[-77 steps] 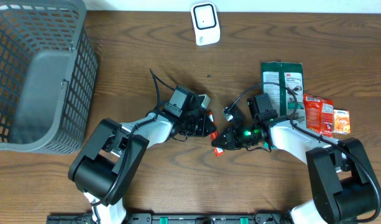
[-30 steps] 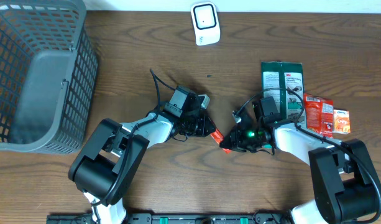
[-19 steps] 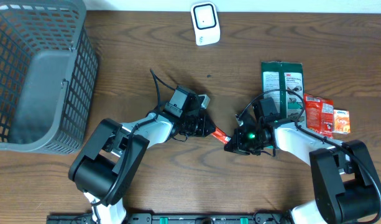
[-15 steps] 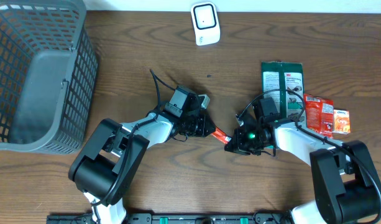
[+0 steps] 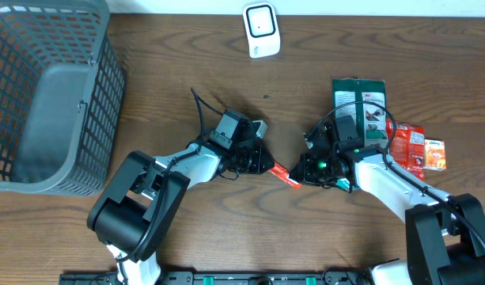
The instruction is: Scan the item barcode
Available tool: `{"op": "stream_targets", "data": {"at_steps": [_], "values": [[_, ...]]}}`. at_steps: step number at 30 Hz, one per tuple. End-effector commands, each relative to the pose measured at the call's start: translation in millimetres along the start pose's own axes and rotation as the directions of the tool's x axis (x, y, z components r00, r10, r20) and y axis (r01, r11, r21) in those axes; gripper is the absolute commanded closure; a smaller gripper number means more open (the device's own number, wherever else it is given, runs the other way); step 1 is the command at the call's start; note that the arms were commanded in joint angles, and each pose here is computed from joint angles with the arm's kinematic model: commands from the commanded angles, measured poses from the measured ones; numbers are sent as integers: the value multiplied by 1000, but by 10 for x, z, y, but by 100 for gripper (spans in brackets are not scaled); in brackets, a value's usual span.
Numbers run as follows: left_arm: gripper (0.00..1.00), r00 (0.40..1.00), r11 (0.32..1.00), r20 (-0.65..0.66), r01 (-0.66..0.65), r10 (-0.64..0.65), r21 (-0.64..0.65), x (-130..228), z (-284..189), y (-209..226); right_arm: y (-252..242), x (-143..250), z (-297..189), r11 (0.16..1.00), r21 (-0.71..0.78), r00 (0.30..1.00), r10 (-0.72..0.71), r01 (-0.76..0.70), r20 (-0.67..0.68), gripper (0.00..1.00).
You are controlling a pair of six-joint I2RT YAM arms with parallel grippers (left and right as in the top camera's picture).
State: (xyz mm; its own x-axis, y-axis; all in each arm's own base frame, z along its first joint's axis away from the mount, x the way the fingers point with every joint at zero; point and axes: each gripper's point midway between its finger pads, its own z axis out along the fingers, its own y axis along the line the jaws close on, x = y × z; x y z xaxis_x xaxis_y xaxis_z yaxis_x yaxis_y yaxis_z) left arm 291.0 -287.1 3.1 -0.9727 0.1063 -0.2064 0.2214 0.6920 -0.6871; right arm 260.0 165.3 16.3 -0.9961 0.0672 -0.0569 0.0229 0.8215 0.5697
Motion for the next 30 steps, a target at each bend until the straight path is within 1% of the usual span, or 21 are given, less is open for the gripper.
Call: {"op": "stream_targets", "data": {"at_steps": [1,4,9,14,15,17,19,21,25,27,30], "values": [[84,999,995,16,31,-29,-95,3,29,224,-195,-51,-42,993,119,999,-6,2,34,99],[84,999,995,16,30,-29,-94,3,29,224,-425,-54,-56,972,236,998,0,-14,61,99],[84,999,995,18,30,-28,-97,-1,28,228,-456,-16,-53,969,248,999,6,-18,51,99],[83,999,995,18,30,-28,-97,-1,28,228,-542,20,-70,957,290,999,14,-27,46,99],[78,999,995,19,30,-28,-97,-2,27,226,-544,16,-72,956,292,999,12,-25,47,99],[76,999,995,22,28,-26,-94,-10,17,211,-523,-6,-93,957,289,999,10,-25,53,99],[71,999,996,35,18,-15,-86,-47,-24,158,-457,-51,-166,958,287,998,-2,-14,56,99],[62,998,997,63,-1,5,-73,-119,-104,61,-351,-128,-275,959,283,997,-32,13,66,98],[51,984,996,164,-50,63,-79,-327,-385,-170,-68,-302,-551,964,257,989,-102,73,104,98],[46,973,993,216,-65,85,-99,-415,-537,-250,101,-341,-652,970,219,984,-137,110,113,98],[44,955,987,278,-70,108,-142,-490,-767,-332,269,-324,-679,975,174,982,-157,137,106,98]]}}
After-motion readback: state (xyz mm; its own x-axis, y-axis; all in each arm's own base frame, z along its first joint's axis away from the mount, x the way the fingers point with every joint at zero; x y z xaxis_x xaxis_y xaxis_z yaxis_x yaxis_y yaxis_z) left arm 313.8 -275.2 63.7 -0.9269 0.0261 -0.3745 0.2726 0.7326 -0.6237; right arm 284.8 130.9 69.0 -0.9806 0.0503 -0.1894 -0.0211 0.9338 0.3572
